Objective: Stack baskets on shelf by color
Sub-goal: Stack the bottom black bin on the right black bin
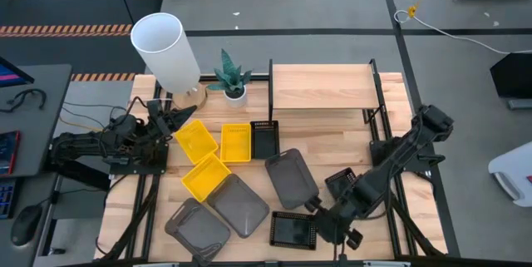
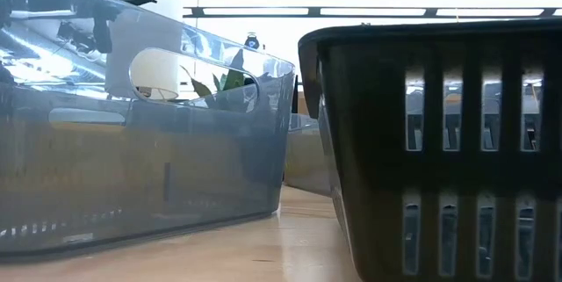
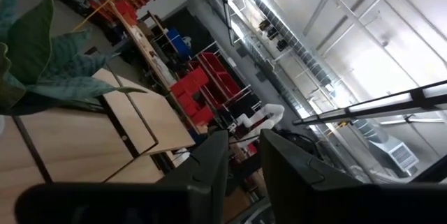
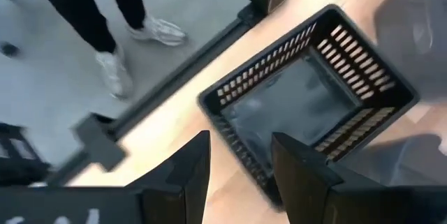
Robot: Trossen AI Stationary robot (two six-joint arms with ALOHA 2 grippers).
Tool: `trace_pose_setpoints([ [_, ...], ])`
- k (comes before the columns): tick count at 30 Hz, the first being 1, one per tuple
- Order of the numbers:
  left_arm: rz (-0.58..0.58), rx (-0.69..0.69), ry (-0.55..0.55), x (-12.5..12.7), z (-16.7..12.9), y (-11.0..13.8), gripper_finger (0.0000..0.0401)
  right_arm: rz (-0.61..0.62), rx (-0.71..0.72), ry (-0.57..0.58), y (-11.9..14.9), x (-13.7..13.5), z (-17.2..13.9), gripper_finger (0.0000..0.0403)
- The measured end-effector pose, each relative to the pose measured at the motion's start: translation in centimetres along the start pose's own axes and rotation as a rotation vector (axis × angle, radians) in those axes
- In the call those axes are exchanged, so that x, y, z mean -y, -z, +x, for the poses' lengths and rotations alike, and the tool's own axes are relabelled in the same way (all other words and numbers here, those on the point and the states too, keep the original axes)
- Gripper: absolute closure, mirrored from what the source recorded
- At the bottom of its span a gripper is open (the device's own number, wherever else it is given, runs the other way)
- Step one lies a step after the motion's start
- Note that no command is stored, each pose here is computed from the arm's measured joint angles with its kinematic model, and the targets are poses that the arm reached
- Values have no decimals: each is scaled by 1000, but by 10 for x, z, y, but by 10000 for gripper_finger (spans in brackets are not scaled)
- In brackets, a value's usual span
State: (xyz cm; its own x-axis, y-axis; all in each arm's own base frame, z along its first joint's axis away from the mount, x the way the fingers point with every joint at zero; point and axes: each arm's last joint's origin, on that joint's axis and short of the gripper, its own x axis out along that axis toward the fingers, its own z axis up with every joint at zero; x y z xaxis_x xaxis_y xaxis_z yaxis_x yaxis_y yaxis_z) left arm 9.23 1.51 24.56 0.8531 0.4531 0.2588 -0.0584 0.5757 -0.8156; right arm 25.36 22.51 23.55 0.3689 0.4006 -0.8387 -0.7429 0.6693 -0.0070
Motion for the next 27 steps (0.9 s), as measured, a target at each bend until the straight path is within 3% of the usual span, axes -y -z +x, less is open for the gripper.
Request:
trace_pose_setpoints([
  [7,-3,3,4,0,0,0,308,-158,-99,-13,7,1,34,245],
  [14,-1,2,3,0,0,0,311,-271,-113,-14,8,-3,45,245],
  [27,2,-2,-2,0,0,0,316,-343,-185,40,19,0,86,256],
])
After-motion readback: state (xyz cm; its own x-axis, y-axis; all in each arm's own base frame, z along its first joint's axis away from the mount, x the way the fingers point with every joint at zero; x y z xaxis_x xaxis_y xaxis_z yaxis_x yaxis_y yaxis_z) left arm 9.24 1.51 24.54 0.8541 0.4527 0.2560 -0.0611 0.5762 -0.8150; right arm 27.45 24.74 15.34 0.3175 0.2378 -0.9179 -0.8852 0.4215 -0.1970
